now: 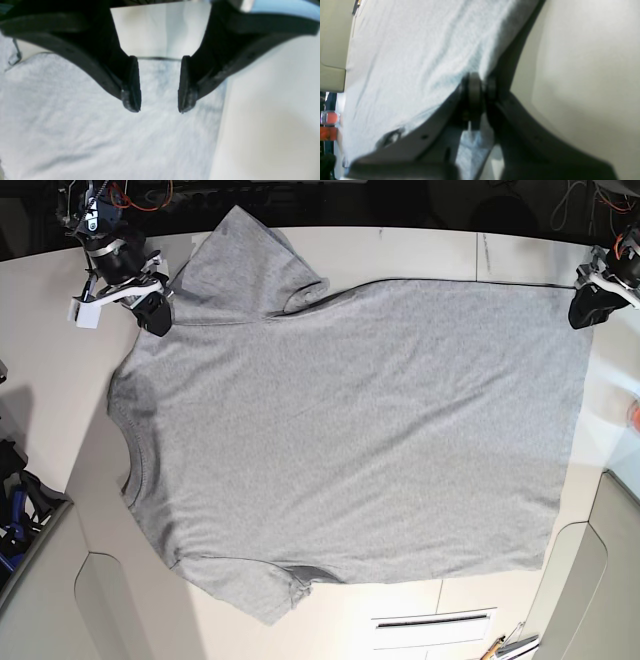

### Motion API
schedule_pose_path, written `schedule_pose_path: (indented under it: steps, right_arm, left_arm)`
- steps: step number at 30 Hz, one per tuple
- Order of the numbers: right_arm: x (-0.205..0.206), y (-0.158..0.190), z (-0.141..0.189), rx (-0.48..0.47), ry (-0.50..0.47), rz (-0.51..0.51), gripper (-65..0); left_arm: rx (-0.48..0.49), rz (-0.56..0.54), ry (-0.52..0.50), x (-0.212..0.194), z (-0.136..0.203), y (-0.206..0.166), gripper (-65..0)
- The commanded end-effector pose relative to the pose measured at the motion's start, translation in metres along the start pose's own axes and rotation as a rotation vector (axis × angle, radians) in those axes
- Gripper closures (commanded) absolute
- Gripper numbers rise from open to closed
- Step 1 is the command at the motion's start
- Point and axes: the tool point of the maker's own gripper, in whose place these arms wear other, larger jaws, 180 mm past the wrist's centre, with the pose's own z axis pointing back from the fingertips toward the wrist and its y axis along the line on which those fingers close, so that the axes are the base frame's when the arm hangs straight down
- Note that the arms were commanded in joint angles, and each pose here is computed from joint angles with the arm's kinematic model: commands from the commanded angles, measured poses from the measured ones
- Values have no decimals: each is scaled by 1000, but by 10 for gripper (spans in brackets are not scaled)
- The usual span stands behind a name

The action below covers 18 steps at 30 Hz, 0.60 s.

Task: Fold the T-shirt properly
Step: 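Move the left gripper to the hem corner and grasp both corners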

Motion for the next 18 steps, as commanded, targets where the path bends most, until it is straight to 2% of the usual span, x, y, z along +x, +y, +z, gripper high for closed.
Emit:
schedule_pose_path:
  steps: [1, 6, 10, 18]
  right_arm:
    - [3, -1, 2, -5, 0, 13, 0]
    - [3, -1, 2, -4, -1, 13, 0]
    - [3, -1, 2, -5, 0, 13, 0]
    - [3, -1, 2, -6, 1, 16, 0]
  left_arm:
    - [-3, 2, -44, 15, 0, 4, -273]
    - [53, 130, -19, -2, -9, 38, -273]
    - [82, 163, -14, -5, -5, 57, -273]
    - [161, 208, -176, 32, 32, 92, -273]
